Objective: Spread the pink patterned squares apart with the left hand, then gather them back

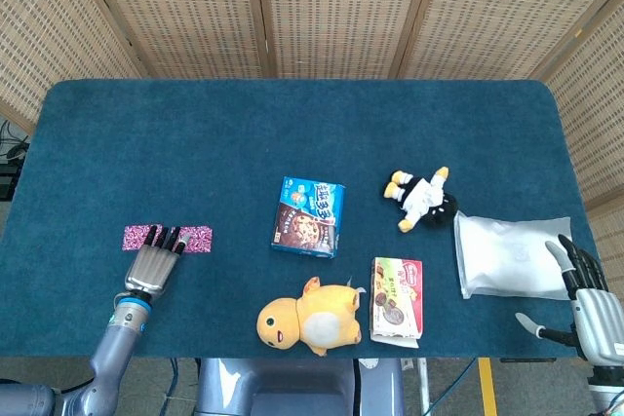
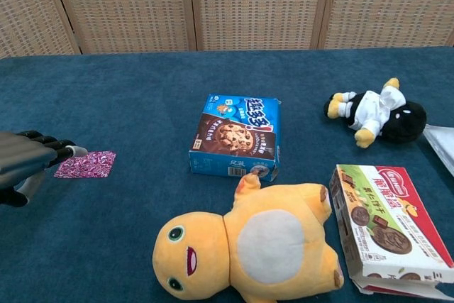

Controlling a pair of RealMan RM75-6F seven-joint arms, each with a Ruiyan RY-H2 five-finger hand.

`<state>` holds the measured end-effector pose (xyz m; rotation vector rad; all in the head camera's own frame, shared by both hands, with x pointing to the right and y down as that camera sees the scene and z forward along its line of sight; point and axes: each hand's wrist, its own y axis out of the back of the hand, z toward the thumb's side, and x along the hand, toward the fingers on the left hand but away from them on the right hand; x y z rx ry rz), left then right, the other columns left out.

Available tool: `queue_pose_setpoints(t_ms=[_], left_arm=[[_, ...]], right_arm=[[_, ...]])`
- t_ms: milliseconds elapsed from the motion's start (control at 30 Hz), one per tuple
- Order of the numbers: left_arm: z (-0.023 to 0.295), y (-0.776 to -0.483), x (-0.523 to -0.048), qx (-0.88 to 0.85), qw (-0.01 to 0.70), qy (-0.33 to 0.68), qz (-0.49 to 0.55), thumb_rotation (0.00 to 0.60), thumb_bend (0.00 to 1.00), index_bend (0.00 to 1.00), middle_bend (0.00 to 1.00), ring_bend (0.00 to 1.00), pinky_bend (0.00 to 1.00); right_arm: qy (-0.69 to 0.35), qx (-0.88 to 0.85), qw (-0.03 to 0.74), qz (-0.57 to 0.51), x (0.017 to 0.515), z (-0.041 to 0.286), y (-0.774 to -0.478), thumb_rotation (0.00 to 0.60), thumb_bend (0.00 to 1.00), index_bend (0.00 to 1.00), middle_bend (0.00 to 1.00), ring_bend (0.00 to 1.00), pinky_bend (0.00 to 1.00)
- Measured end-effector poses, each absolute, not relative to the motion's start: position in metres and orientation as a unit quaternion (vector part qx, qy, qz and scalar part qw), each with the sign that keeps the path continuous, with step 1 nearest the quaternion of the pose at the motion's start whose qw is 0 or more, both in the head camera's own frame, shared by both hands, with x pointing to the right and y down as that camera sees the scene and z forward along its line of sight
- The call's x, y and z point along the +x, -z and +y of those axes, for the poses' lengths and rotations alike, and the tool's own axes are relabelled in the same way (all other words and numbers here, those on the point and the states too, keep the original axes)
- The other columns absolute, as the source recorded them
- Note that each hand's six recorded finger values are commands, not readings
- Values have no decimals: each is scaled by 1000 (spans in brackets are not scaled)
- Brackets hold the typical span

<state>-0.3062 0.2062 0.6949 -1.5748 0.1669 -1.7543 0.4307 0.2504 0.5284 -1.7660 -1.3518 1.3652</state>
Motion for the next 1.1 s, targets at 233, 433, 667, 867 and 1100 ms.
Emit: queue_pose_setpoints(t_ms=[233, 433, 667, 867, 1100], left_arm=[[204, -698, -305, -606, 378, 697, 60, 600, 941, 0, 0, 0, 0], [201, -701, -308, -598, 375, 706, 54, 600, 943, 0, 0, 0, 0], [202, -702, -309, -593, 378, 710, 43, 600, 944, 0, 0, 0, 0], [206, -705, -309, -589, 382, 712, 32, 600, 947, 0, 0, 0, 0], [209, -707, -307, -583, 388, 713, 20, 600, 953, 0, 0, 0, 0]], right_arm=[[-503, -653, 262, -502, 431, 250, -528, 600, 106, 43, 0, 0, 0], [-503, -653, 262, -502, 431, 250, -528, 600, 105, 42, 0, 0, 0], [-502, -653, 262, -503, 431, 249, -527, 600, 106, 43, 0, 0, 0], [-501, -653, 261, -504, 431, 249, -526, 600, 107, 43, 0, 0, 0], [-501, -653, 261, -504, 431, 249, -526, 600, 106, 43, 0, 0, 0]])
